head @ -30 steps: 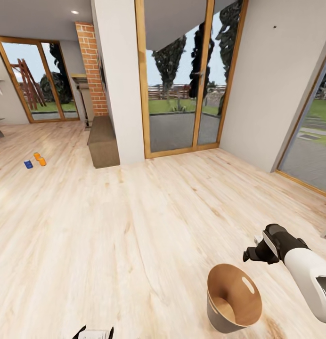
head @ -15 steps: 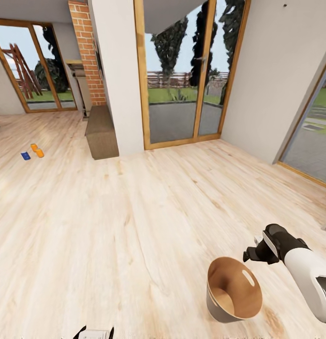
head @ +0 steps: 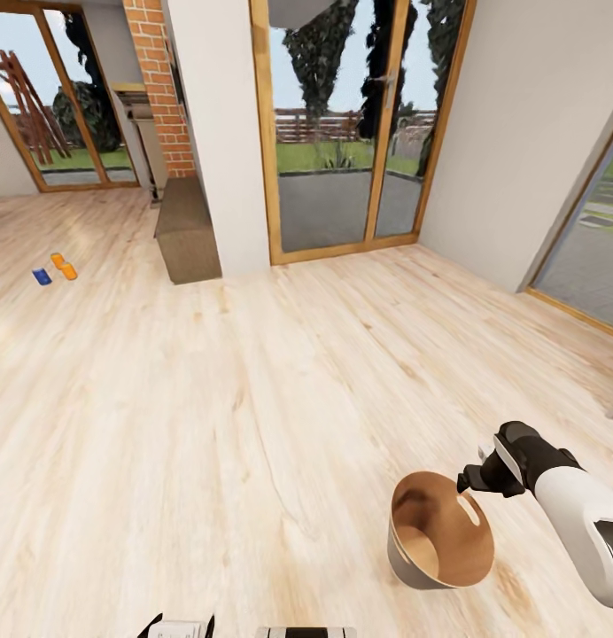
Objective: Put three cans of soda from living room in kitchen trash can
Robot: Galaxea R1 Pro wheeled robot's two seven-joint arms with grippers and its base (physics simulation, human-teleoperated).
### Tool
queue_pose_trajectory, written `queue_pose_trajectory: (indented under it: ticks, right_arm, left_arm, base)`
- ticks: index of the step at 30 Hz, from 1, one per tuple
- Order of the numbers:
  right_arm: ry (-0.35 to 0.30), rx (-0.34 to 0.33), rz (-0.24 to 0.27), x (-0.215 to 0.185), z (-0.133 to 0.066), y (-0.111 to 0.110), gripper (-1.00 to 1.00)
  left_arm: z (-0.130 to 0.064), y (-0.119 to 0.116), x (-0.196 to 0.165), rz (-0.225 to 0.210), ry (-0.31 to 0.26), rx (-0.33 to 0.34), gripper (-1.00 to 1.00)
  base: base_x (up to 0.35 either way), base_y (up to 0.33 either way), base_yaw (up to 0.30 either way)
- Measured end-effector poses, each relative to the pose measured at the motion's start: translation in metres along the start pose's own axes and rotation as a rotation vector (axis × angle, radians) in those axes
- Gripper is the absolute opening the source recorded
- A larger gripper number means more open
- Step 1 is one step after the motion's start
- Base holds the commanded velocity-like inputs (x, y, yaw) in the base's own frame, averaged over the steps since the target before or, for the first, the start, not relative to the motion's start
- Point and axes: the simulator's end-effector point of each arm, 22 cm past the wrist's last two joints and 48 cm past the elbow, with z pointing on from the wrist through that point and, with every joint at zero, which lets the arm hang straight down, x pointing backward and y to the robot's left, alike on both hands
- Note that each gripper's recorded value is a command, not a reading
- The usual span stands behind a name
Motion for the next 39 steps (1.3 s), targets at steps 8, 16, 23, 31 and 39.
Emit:
queue_pose_trajectory:
  ticks: [8, 16, 23, 31, 39]
  right_arm:
    - [0.004, 0.000, 0.000, 0.001, 0.002, 0.000, 1.00]
    - [0.004, 0.000, 0.000, 0.001, 0.002, 0.000, 1.00]
    - [0.005, 0.001, -0.001, 0.002, 0.003, 0.000, 1.00]
    - [0.006, 0.002, -0.001, 0.002, 0.003, -0.001, 1.00]
    - [0.006, 0.003, -0.001, 0.002, 0.003, -0.001, 1.00]
  left_arm:
    - [0.000, 0.001, 0.000, 0.001, -0.004, -0.001, 1.00]
    - [0.000, 0.002, -0.005, 0.001, -0.012, -0.004, 1.00]
    - [0.000, 0.003, -0.006, 0.001, -0.017, -0.006, 1.00]
    - [0.000, 0.003, -0.010, 0.002, -0.025, -0.004, 1.00]
    - [0.000, 0.002, -0.009, 0.003, -0.022, -0.003, 1.00]
  base:
    - [0.000, 0.000, 0.000]
    - [-0.087, 0.000, 0.000]
    - [-0.145, 0.000, 0.000]
    - [-0.028, 0.000, 0.000]
    - [-0.002, 0.000, 0.000]
